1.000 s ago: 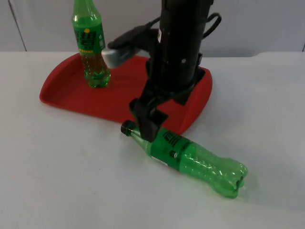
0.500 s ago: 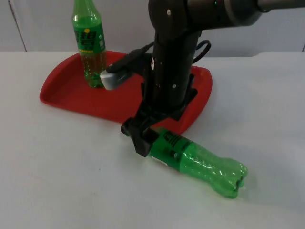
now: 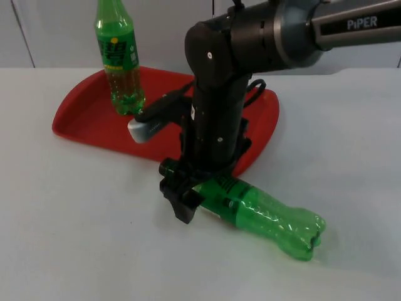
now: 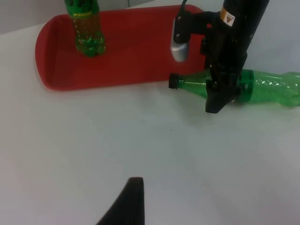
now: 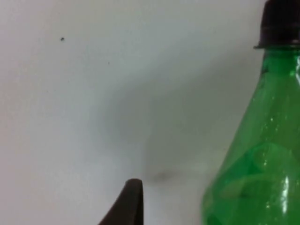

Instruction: Place the bottle upright on the tray.

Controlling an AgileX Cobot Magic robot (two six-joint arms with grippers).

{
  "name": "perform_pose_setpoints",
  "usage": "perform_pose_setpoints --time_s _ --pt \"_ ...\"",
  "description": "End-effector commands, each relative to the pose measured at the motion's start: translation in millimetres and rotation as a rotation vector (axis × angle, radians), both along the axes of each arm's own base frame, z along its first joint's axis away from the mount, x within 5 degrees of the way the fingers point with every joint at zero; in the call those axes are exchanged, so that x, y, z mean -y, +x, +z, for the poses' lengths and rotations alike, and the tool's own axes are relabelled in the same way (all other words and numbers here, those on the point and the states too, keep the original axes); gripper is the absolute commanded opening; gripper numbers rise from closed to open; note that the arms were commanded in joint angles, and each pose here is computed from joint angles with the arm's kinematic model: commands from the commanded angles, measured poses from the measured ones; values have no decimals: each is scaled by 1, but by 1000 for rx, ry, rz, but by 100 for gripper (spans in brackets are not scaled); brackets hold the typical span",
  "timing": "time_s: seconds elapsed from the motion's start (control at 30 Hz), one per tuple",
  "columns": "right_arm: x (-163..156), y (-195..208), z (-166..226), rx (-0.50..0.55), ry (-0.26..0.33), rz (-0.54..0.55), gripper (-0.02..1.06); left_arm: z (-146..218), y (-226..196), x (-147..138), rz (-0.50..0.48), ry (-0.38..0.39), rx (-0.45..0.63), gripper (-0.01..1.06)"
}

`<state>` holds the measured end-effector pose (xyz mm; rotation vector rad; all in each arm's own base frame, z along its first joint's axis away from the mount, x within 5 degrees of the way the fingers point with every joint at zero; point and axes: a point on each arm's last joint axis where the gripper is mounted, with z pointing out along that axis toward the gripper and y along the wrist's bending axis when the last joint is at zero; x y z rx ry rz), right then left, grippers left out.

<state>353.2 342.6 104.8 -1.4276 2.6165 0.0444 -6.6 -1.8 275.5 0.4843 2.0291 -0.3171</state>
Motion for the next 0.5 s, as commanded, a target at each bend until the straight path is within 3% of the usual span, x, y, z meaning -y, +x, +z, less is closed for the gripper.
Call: perform_pose_setpoints --time_s 0.0,0.13,0.27,0.3,0.4,0.47 --pt "-2 -2 -2 2 -5 6 91 -1 0 1 -7 -9 4 105" --pt "-1 -3 -2 -4 -12 6 79 -1 0 1 -7 -9 4 105" --pt "0 -4 -3 -25 -33 5 43 -1 0 1 -7 -9 4 105" --pt "0 -4 -3 -25 -33 5 43 -1 0 1 -7 -9 4 105" --pt "1 -5 7 -15 -27 26 6 -1 0 1 -7 -9 4 105" --pt "1 -5 17 1 -12 26 0 -1 0 1 -7 -9 4 105"
